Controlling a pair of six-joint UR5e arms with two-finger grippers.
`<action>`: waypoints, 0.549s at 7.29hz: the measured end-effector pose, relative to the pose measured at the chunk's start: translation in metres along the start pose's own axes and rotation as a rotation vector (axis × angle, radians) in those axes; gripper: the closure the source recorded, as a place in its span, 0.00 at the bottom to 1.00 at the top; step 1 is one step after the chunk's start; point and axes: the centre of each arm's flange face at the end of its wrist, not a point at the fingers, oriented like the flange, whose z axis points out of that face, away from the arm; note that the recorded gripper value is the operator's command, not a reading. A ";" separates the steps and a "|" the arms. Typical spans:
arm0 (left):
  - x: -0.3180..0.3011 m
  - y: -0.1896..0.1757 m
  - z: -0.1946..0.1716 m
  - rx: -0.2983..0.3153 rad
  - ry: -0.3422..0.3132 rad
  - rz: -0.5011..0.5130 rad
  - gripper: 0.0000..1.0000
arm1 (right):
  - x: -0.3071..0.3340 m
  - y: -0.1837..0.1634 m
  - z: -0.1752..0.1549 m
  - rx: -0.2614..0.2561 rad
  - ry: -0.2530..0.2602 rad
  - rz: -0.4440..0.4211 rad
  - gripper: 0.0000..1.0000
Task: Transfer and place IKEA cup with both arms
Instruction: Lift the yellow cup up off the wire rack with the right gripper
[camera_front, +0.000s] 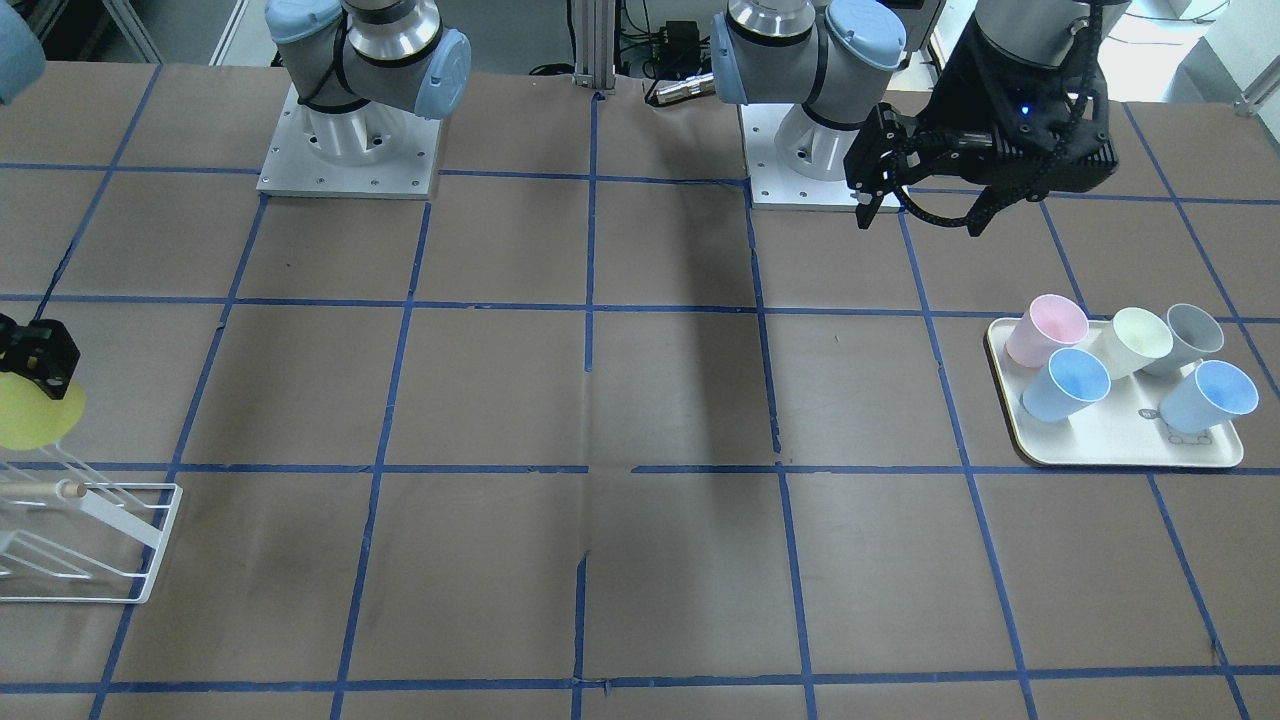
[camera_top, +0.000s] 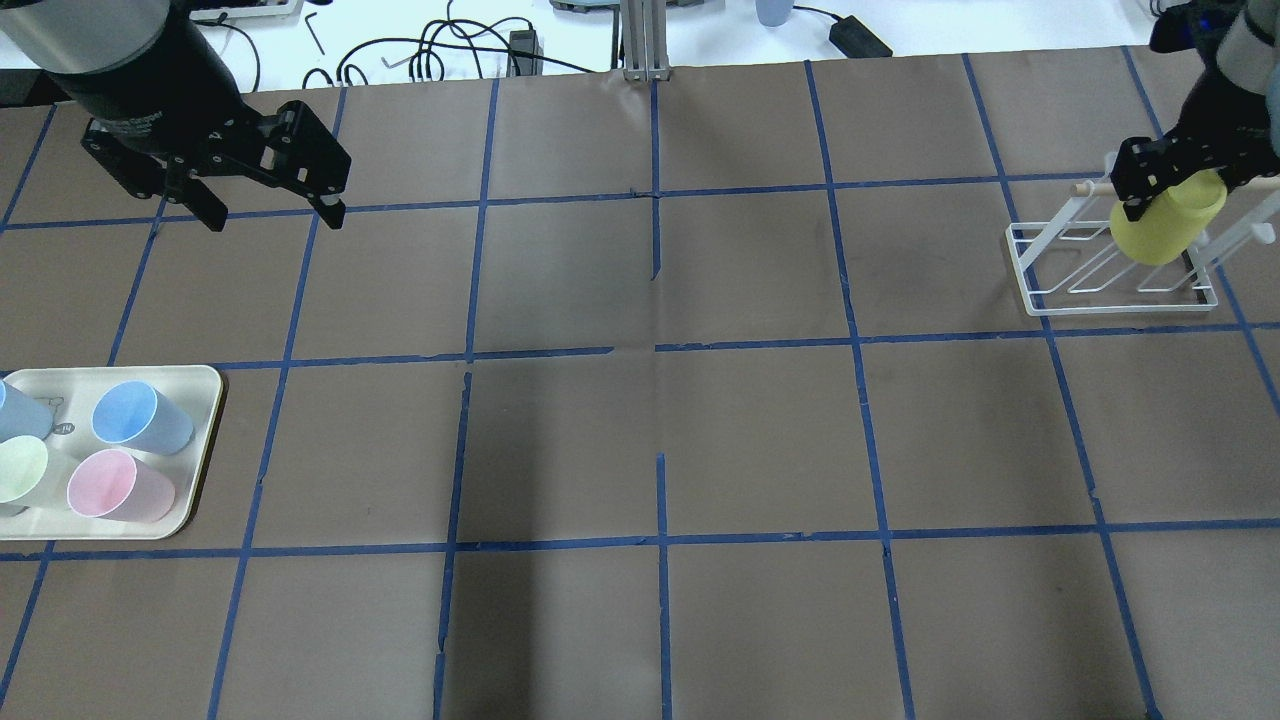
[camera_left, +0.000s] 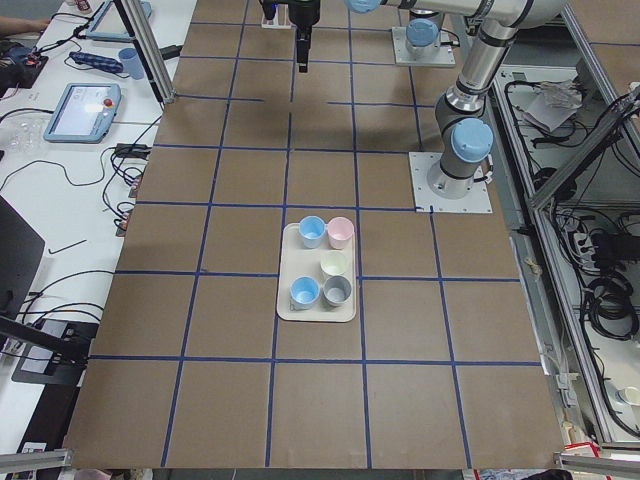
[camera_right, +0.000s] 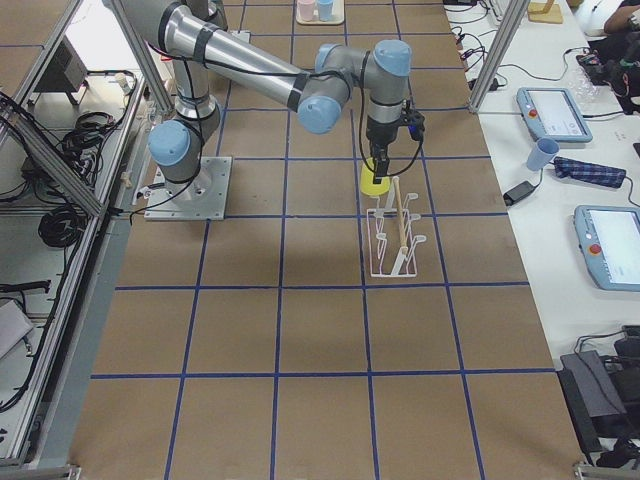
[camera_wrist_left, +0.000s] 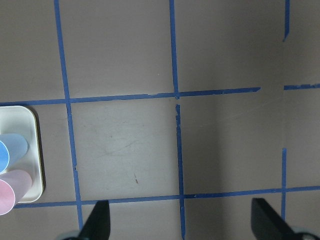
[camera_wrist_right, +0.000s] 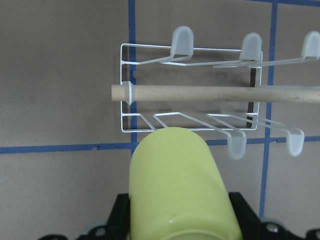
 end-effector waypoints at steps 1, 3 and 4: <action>0.000 0.000 0.000 0.002 0.010 -0.001 0.00 | -0.005 0.008 -0.027 0.010 -0.050 -0.001 0.53; 0.005 0.000 0.000 0.006 0.065 -0.004 0.00 | -0.021 0.017 -0.062 -0.001 -0.229 0.000 0.53; 0.005 0.000 0.001 0.006 0.098 -0.008 0.00 | -0.033 0.020 -0.072 -0.021 -0.360 0.010 0.53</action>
